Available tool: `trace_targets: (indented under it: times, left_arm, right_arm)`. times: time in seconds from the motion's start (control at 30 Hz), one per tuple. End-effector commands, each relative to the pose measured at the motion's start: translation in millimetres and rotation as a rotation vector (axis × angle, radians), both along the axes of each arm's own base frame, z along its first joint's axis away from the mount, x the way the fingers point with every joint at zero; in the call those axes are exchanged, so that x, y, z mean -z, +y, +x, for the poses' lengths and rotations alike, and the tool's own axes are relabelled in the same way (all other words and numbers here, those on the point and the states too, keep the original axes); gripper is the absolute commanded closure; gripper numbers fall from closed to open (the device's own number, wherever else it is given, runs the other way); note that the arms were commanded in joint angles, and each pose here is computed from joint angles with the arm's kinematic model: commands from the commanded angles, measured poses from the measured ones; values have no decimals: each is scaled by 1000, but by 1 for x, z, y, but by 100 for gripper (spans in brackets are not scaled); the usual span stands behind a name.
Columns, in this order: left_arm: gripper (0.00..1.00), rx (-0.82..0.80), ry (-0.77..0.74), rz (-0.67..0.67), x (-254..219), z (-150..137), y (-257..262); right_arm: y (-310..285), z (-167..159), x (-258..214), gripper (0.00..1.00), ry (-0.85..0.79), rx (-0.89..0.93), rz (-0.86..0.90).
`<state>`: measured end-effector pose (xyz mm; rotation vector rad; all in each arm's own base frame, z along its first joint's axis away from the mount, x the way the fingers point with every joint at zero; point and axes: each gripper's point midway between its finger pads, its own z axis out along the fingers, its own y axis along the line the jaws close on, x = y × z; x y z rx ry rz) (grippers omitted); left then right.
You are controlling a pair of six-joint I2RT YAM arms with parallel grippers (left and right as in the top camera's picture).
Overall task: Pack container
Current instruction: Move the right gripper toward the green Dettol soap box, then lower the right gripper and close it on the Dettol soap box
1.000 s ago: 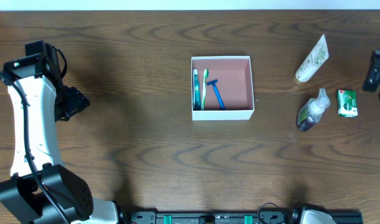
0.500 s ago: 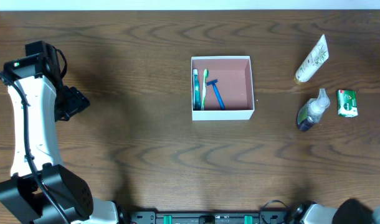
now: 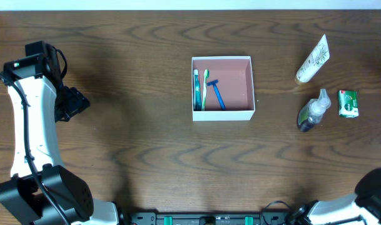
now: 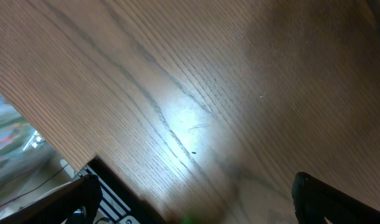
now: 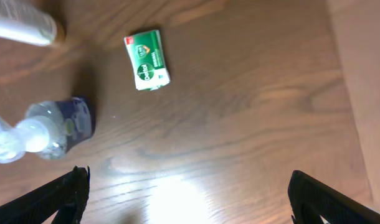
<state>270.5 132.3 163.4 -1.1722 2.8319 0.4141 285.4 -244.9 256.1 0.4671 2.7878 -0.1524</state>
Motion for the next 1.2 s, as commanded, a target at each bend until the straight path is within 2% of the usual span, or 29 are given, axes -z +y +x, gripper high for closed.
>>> trace_targets:
  times: [0.0,0.2,0.3,0.5,0.73,1.0,1.17]
  left_arm:
    - [2,7,15,8,1,-2,3]
    - [2,7,15,9,1,-2,3]
    - [2,7,15,9,1,-2,3]
    - [2,7,15,9,1,-2,3]
    - [2,7,15,8,1,-2,3]
    - [2,7,15,8,1,-2,3]
    - [2,7,15,8,1,-2,3]
  right_arm:
    - [0,17,26,1,45,-134,33]
    - [5,41,82,1,104,-203,173]
    - [10,54,106,1,147,-251,187]
    - [11,82,139,1,251,-312,62]
    - [19,114,153,1,246,-310,-23]
    - [27,107,195,1,331,-233,42]
    - [27,106,205,1,347,-217,56]
